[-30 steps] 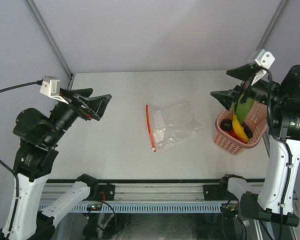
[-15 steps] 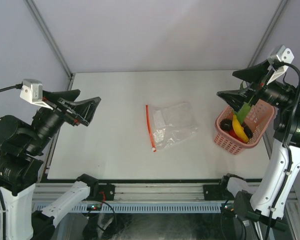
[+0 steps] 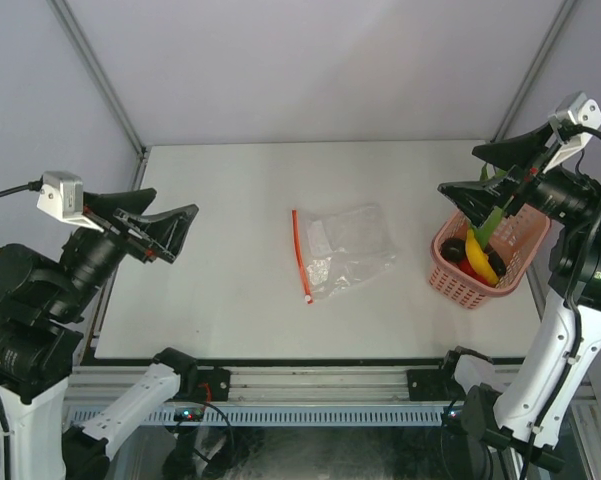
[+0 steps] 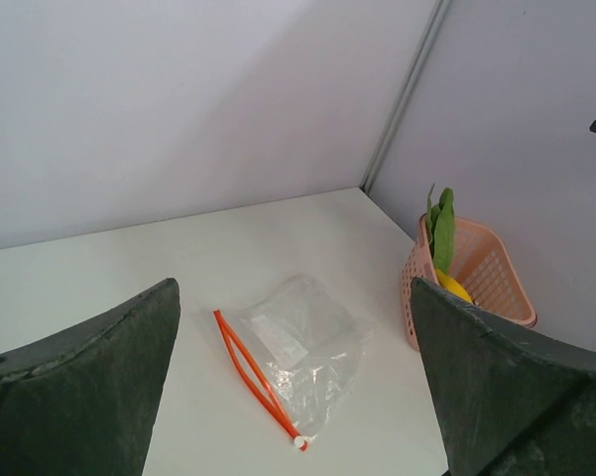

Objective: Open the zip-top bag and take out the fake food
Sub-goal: Reset both arms

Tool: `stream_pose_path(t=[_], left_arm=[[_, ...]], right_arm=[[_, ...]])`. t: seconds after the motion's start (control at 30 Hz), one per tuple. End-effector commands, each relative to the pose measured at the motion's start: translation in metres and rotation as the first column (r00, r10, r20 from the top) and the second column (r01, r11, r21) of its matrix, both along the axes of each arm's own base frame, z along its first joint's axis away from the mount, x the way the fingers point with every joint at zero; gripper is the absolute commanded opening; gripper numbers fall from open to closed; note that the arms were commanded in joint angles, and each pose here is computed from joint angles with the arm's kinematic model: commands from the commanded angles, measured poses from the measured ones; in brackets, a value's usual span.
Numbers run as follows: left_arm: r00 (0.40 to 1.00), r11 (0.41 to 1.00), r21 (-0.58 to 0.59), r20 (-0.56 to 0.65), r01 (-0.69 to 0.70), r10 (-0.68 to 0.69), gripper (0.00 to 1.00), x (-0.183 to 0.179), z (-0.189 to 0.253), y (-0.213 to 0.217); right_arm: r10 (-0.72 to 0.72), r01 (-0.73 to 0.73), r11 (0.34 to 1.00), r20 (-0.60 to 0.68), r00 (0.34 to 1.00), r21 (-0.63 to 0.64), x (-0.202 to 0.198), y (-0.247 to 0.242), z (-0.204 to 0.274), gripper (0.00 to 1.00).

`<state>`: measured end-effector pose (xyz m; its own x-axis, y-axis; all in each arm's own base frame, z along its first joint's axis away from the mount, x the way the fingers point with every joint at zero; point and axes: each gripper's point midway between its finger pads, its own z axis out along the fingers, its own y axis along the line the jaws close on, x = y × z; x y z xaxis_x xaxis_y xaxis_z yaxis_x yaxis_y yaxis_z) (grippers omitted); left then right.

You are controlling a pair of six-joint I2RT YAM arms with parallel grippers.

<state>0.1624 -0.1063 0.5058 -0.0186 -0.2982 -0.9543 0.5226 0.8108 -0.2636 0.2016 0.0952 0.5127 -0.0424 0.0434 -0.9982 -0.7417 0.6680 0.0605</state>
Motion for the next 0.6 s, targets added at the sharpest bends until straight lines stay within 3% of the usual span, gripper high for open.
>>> stream_pose_path(t=[0.0, 0.57], left_arm=[[0.999, 1.000, 0.014, 0.033, -0.023, 0.023, 1.00, 0.007, -0.003, 0.002], [1.000, 1.000, 0.009, 0.006, -0.008, 0.008, 1.00, 0.020, -0.018, -0.006]], right_arm=[[-0.008, 0.008, 1.000, 0.002, 1.000, 0.015, -0.002, -0.001, 0.007, 0.99], [-0.010, 0.011, 0.999, -0.013, 1.000, 0.038, 0.005, -0.006, 0.005, 0.99]])
